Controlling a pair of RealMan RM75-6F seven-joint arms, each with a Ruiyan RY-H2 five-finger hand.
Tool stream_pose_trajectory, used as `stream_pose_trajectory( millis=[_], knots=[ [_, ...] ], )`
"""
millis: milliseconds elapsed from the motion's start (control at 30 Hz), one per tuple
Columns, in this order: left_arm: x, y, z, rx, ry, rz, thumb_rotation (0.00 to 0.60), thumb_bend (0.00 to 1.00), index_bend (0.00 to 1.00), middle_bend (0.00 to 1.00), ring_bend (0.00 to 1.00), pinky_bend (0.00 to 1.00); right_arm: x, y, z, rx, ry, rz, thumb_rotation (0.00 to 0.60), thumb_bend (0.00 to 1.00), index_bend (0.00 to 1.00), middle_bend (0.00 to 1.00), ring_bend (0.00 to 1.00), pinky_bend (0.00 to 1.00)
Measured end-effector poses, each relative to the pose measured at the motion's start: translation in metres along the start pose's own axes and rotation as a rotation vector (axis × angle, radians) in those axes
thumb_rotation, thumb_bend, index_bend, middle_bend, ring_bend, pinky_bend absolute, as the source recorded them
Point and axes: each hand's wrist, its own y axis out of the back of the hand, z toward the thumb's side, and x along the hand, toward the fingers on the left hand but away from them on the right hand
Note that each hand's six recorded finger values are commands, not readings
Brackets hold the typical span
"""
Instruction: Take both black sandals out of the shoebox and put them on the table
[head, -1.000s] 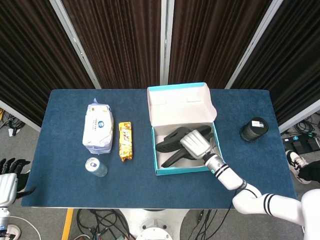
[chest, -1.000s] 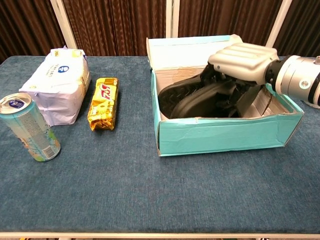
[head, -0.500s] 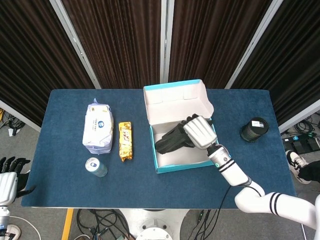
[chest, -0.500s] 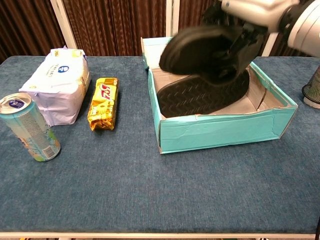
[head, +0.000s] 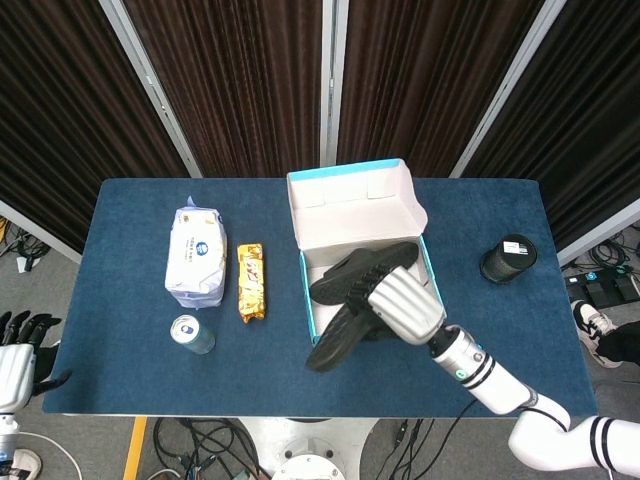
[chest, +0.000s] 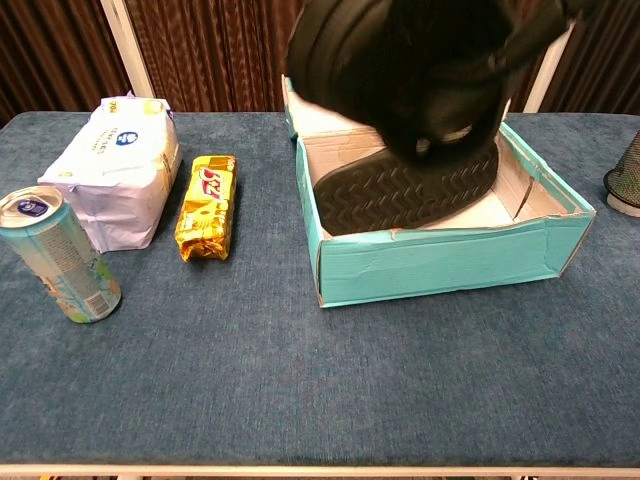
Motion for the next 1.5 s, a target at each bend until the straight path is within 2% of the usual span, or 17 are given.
stream_pose_trajectory(
  millis=[200, 433, 500, 567, 733, 800, 967, 1100, 1200, 1333, 1400, 1500],
  knots=[
    [-0.005, 0.0, -0.004, -0.003, 0.013, -0.002, 0.6, 0.0, 0.23, 0.18, 0.09, 0.06, 0.013, -0.033, 0.021, -0.036, 0.057, 0.189, 0.6, 0.33, 0.77, 0.66, 0.54, 0.45],
    [-0.008, -0.002, -0.008, -0.007, 0.021, -0.008, 0.6, 0.0, 0.23, 0.18, 0.09, 0.06, 0.046, -0.056, 0.022, -0.066, 0.014, 0.333, 0.6, 0.33, 0.76, 0.66, 0.53, 0.41],
    [-0.008, -0.002, -0.009, -0.007, 0.021, -0.008, 0.6, 0.0, 0.23, 0.18, 0.09, 0.06, 0.054, -0.055, 0.02, -0.076, -0.004, 0.342, 0.6, 0.33, 0.76, 0.65, 0.53, 0.41],
    [-0.008, -0.002, -0.009, -0.008, 0.018, -0.005, 0.6, 0.0, 0.23, 0.18, 0.09, 0.05, 0.058, -0.051, 0.019, -0.081, -0.009, 0.322, 0.6, 0.33, 0.76, 0.66, 0.53, 0.4],
    [-0.008, 0.0, -0.007, -0.011, 0.007, 0.006, 0.6, 0.0, 0.24, 0.18, 0.09, 0.06, 0.065, -0.032, 0.023, -0.092, 0.003, 0.214, 0.6, 0.32, 0.76, 0.66, 0.53, 0.38],
    [-0.008, 0.0, -0.007, -0.01, 0.007, 0.006, 0.6, 0.0, 0.24, 0.18, 0.09, 0.05, 0.069, -0.027, 0.025, -0.09, 0.012, 0.192, 0.6, 0.32, 0.76, 0.66, 0.53, 0.37],
    [-0.008, -0.001, -0.006, -0.011, 0.004, 0.001, 0.6, 0.0, 0.23, 0.18, 0.09, 0.06, 0.082, -0.026, 0.024, -0.092, -0.006, 0.215, 0.6, 0.32, 0.75, 0.65, 0.53, 0.35],
    [-0.007, -0.002, -0.006, -0.012, 0.0, -0.007, 0.6, 0.0, 0.23, 0.18, 0.09, 0.05, 0.088, -0.044, 0.022, -0.083, -0.026, 0.299, 0.6, 0.32, 0.74, 0.65, 0.52, 0.33],
    [-0.006, -0.003, -0.005, -0.013, -0.002, -0.012, 0.6, 0.0, 0.24, 0.18, 0.09, 0.05, 0.091, -0.065, 0.021, -0.067, -0.034, 0.377, 0.6, 0.32, 0.73, 0.65, 0.5, 0.3],
    [-0.006, -0.005, -0.005, -0.015, 0.0, -0.022, 0.6, 0.0, 0.23, 0.18, 0.09, 0.05, 0.087, -0.095, 0.027, -0.04, -0.013, 0.426, 0.6, 0.31, 0.68, 0.61, 0.42, 0.23],
    [-0.006, -0.006, -0.005, -0.018, 0.001, -0.028, 0.6, 0.0, 0.23, 0.18, 0.09, 0.05, 0.085, -0.107, 0.029, -0.013, 0.002, 0.431, 0.6, 0.3, 0.64, 0.56, 0.35, 0.18],
    [-0.006, -0.007, -0.005, -0.022, 0.0, -0.033, 0.6, 0.0, 0.24, 0.18, 0.09, 0.05, 0.08, -0.127, 0.03, 0.044, 0.021, 0.439, 0.6, 0.28, 0.43, 0.36, 0.15, 0.05]
  ],
)
